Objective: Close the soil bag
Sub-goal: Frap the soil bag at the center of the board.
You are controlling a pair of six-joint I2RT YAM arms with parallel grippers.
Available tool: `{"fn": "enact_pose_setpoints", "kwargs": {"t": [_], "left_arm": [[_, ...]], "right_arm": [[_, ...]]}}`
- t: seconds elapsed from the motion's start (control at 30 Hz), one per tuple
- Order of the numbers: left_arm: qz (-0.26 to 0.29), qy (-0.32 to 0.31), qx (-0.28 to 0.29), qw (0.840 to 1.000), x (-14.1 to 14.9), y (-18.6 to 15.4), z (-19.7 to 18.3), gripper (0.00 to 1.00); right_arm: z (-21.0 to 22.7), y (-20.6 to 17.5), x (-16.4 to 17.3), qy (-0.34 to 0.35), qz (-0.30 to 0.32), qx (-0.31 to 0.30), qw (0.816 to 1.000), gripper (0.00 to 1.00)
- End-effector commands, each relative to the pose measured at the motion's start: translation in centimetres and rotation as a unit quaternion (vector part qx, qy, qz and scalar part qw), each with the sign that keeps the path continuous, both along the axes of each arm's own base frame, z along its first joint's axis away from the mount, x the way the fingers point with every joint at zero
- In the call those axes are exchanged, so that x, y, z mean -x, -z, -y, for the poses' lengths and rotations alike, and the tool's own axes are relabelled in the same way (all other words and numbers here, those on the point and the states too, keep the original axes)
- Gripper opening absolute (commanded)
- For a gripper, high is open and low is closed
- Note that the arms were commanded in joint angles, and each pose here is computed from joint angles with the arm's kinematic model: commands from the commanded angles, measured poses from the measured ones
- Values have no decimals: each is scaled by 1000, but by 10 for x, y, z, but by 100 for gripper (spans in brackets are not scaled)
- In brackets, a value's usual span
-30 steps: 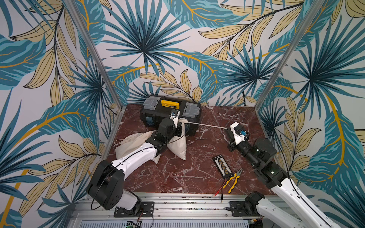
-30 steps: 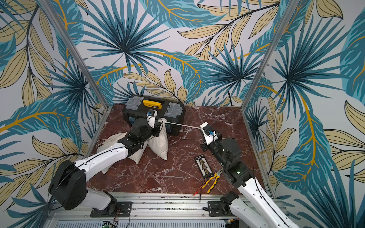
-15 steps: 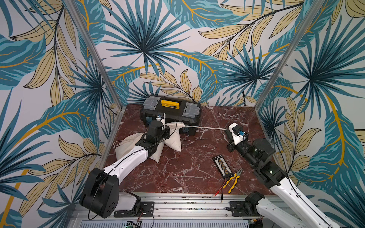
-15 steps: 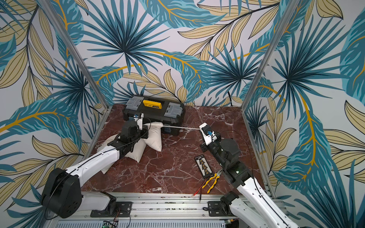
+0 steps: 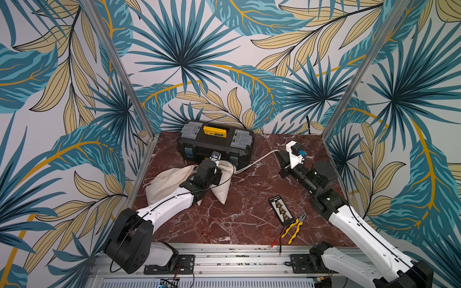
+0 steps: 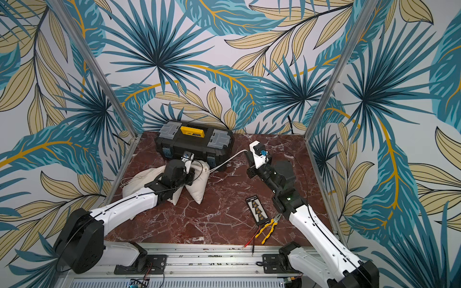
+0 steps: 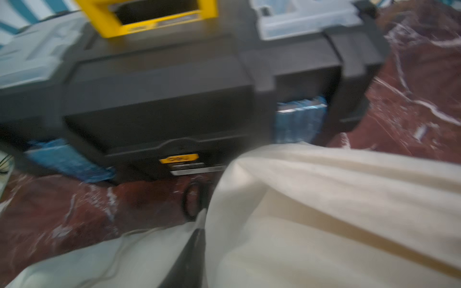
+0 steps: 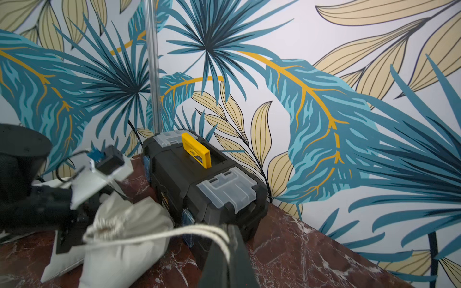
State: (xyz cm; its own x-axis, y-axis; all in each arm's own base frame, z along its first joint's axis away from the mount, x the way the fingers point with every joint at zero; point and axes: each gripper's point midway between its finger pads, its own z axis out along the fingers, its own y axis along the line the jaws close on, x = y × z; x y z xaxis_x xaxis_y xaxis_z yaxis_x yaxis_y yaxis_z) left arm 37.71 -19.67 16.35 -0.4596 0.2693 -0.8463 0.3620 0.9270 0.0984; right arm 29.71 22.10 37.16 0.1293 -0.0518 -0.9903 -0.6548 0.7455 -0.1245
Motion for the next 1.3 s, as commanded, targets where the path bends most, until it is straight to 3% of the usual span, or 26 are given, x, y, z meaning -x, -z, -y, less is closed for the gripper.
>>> {"fn": "enact_pose_setpoints", "kwargs": {"t": [0.0, 0.17, 0.33, 0.47, 0.57, 0.63, 0.8, 0.87, 1.1, 1.27], "left_arm": [[83, 88, 22, 992, 1, -54, 52, 53], [148, 223, 34, 963, 36, -91, 122, 67], [174, 303, 61, 935, 59, -113, 160, 74], [175, 290, 64, 939, 43, -115, 177, 73], [172, 286, 66, 940, 30, -110, 189, 64], [171, 262, 57, 948, 16, -103, 191, 52], [142, 171, 32, 974, -20, -66, 163, 10], [124, 137, 20, 983, -28, -48, 144, 3], [40, 6, -92, 995, -38, 22, 59, 0], [-8, -101, -177, 979, -37, 50, -7, 17]], "right_arm": [[-9, -28, 16, -51, 25, -29, 998, 0], [-9, -29, 22, -60, 24, -26, 998, 0], [-5, -32, 23, -50, 28, -26, 998, 0], [-1, -40, 28, -49, 33, -33, 998, 0], [4, -46, 32, -43, 38, -38, 998, 0], [10, -49, 35, -33, 42, -38, 998, 0], [36, -58, 41, 23, 53, -30, 998, 0], [52, -64, 43, 61, 64, -33, 996, 0], [108, -93, 60, 174, 107, -73, 976, 0], [131, -103, 70, 216, 126, -97, 963, 0]]}}
